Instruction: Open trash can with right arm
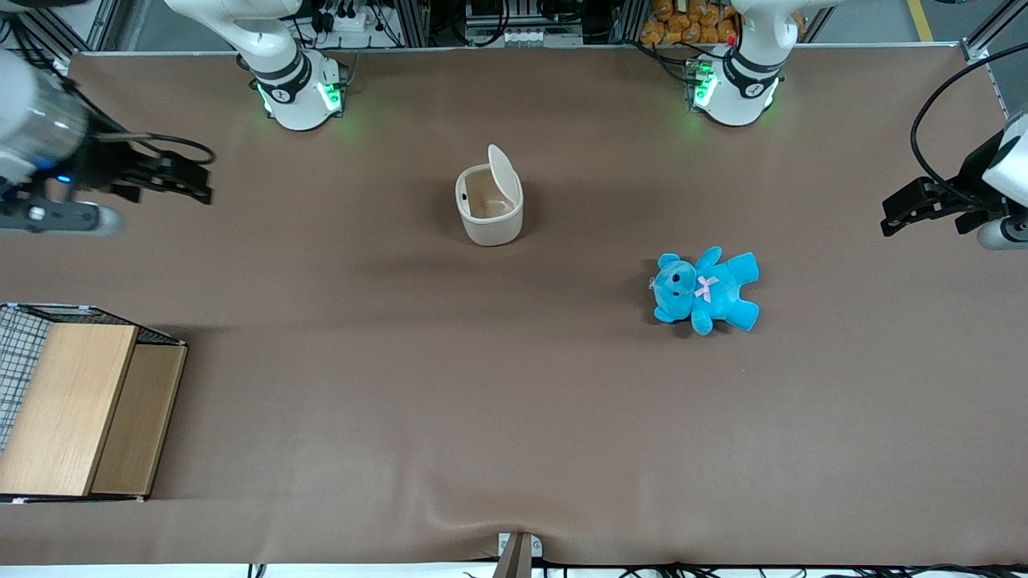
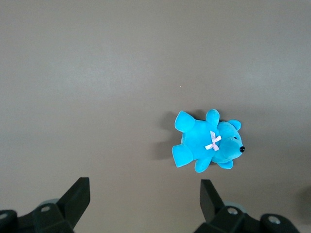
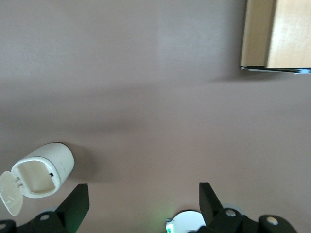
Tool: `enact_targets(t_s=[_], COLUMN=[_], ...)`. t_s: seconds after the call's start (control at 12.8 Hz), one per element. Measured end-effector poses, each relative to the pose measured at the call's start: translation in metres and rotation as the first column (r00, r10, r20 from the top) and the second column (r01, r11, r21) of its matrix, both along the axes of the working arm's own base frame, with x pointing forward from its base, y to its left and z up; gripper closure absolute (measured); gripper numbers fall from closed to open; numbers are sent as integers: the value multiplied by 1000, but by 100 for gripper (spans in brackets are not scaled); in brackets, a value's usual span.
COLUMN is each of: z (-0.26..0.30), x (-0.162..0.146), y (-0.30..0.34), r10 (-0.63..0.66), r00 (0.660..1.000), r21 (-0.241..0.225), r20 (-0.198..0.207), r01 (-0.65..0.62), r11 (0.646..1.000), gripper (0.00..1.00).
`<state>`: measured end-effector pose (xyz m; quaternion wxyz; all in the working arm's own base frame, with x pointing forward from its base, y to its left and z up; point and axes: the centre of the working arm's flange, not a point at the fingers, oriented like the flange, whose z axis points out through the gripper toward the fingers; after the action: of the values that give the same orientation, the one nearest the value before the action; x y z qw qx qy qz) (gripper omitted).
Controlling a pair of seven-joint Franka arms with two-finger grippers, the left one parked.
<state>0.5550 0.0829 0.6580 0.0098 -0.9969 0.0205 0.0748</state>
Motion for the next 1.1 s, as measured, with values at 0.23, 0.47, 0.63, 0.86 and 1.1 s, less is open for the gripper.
enact_targets(t_s=[0.23, 0.47, 0.63, 0.86, 1.1], z=[17, 22, 18, 13, 9], x=[-10, -20, -26, -31, -30], y=[-40, -68, -83, -106, -117], r10=[3, -19, -20, -18, -28], r00=[1000, 1000, 1000, 999, 999], r21=[0, -2, 0, 6, 7], r20=[16, 21, 23, 39, 43], r01=[-3, 19, 20, 18, 28], r11=[1000, 1000, 1000, 1000, 1000], gripper=[0, 0, 0, 0, 0])
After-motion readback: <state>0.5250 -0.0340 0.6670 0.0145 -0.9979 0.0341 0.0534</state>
